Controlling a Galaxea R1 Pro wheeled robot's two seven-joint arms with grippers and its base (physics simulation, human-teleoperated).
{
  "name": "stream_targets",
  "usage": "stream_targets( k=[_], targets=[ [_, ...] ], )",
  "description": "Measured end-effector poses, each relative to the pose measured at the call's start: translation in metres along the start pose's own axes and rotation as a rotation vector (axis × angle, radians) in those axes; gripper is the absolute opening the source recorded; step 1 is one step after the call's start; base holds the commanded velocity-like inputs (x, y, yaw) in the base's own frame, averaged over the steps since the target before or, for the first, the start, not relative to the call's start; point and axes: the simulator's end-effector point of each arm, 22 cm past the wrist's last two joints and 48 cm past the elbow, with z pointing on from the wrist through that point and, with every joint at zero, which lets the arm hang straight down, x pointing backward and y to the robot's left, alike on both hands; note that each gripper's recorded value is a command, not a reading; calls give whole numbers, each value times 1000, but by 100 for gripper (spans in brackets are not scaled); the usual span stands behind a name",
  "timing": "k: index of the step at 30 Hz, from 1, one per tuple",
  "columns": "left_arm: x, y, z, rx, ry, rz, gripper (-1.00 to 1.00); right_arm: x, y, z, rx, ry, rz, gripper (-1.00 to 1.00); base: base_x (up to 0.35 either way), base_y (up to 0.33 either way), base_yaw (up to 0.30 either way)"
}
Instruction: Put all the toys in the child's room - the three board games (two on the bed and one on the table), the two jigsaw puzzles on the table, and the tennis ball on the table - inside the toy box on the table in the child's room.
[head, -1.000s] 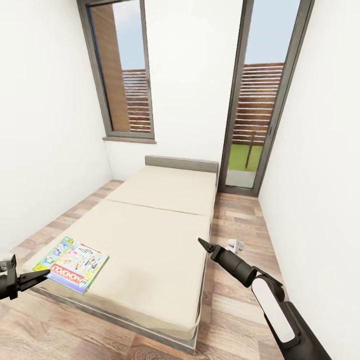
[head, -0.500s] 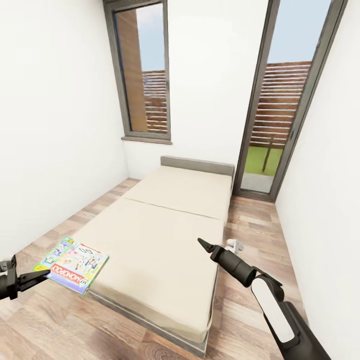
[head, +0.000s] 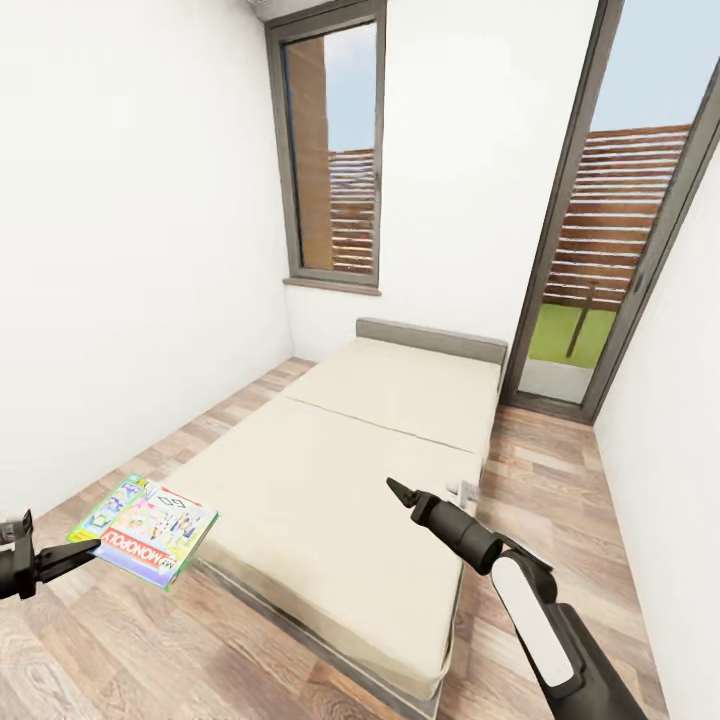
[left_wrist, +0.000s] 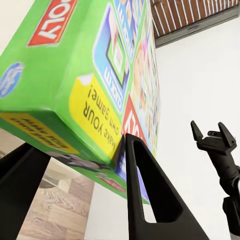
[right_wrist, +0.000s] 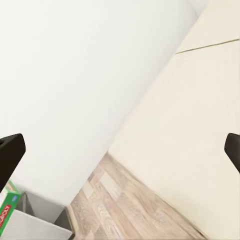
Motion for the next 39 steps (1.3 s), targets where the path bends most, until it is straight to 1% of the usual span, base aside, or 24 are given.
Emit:
stream_targets(
  k=[39],
  targets=[
    [-13, -56, -27, 23, -20, 37, -100, -36, 51, -20, -22, -24, -22, 100, 0, 0, 215]
  ],
)
